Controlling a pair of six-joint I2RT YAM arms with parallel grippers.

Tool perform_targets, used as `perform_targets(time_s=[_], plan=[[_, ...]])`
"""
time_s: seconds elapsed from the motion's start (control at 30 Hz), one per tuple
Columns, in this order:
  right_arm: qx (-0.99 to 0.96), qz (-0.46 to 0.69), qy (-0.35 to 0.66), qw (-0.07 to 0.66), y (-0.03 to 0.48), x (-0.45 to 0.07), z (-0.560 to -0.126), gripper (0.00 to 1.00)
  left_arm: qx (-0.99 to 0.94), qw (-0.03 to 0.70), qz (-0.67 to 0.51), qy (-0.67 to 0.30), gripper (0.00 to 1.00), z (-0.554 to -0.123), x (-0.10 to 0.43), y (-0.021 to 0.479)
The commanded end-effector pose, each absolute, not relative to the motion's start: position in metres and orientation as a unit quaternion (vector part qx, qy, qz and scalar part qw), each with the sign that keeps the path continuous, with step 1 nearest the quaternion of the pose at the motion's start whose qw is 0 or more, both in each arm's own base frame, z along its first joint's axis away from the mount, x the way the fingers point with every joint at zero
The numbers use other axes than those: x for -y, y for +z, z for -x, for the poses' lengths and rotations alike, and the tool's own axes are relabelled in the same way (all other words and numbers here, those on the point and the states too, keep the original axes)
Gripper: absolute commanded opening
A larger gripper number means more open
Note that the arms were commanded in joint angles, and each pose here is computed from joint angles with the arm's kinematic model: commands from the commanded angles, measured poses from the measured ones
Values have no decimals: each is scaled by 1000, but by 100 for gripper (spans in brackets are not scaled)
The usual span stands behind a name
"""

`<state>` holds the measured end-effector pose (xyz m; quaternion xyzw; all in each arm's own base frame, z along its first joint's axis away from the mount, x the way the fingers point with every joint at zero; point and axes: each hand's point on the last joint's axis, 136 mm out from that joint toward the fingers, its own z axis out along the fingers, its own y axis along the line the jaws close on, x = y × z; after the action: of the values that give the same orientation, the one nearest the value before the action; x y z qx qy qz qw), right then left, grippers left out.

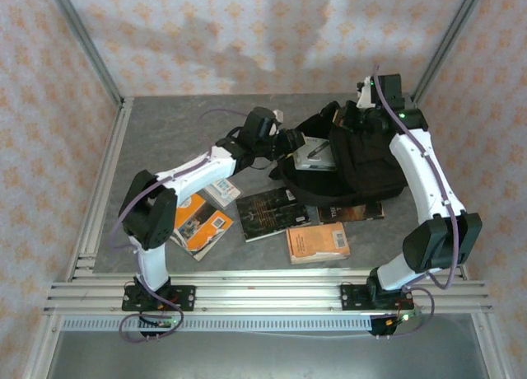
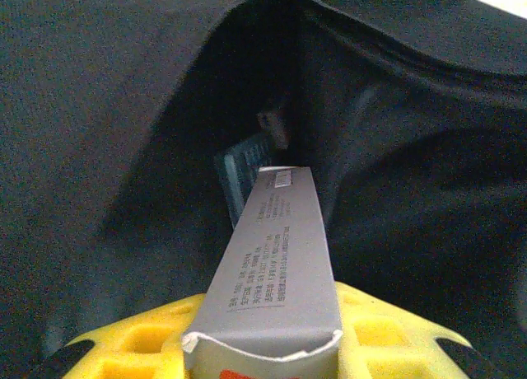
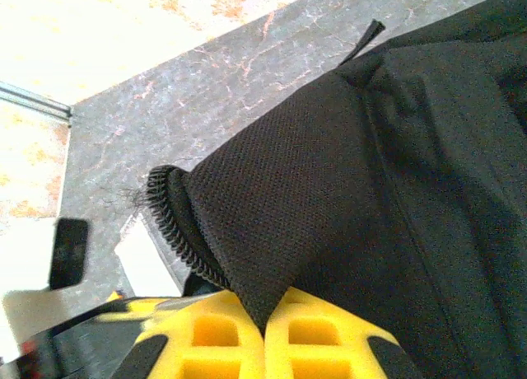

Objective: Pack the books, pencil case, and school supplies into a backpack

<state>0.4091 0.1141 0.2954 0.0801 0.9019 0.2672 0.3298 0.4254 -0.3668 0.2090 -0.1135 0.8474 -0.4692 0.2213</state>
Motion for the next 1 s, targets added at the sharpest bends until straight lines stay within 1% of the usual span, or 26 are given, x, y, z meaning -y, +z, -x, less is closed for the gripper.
perform_targets(time_s=[0.0,0.13,0.33,0.43,0.53,0.57,0.67,0.73,0.87,0.9,0.97], plan=[[-875,-69,304,371,338,-121,-414,0,-818,241,114,-510,22,-449,386,233],[-872,-68,321,363,338,-127,-413,0,-808,245,127,-521,23,-469,399,231],[-871,-68,337,350,334,-132,-413,0,-777,236,144,-565,23,-493,421,234],[-869,-69,346,347,333,-135,-413,0,-775,234,149,-568,23,-503,427,228],[-868,-68,355,342,331,-138,-414,0,-772,230,167,-568,25,-514,433,214],[-867,-68,357,341,331,-139,-415,0,-770,229,170,-572,27,-518,437,210],[-865,-69,365,336,328,-141,-418,0,-776,233,168,-562,37,-525,452,193],[-863,-69,375,331,325,-145,-421,0,-781,243,162,-553,41,-528,464,185],[-861,-72,392,315,311,-151,-428,0,-781,239,135,-561,50,-525,506,175],[-861,-71,394,312,308,-152,-428,0,-780,236,126,-566,53,-525,516,177],[-865,-71,390,308,302,-152,-430,0,-774,221,119,-580,65,-523,531,179]])
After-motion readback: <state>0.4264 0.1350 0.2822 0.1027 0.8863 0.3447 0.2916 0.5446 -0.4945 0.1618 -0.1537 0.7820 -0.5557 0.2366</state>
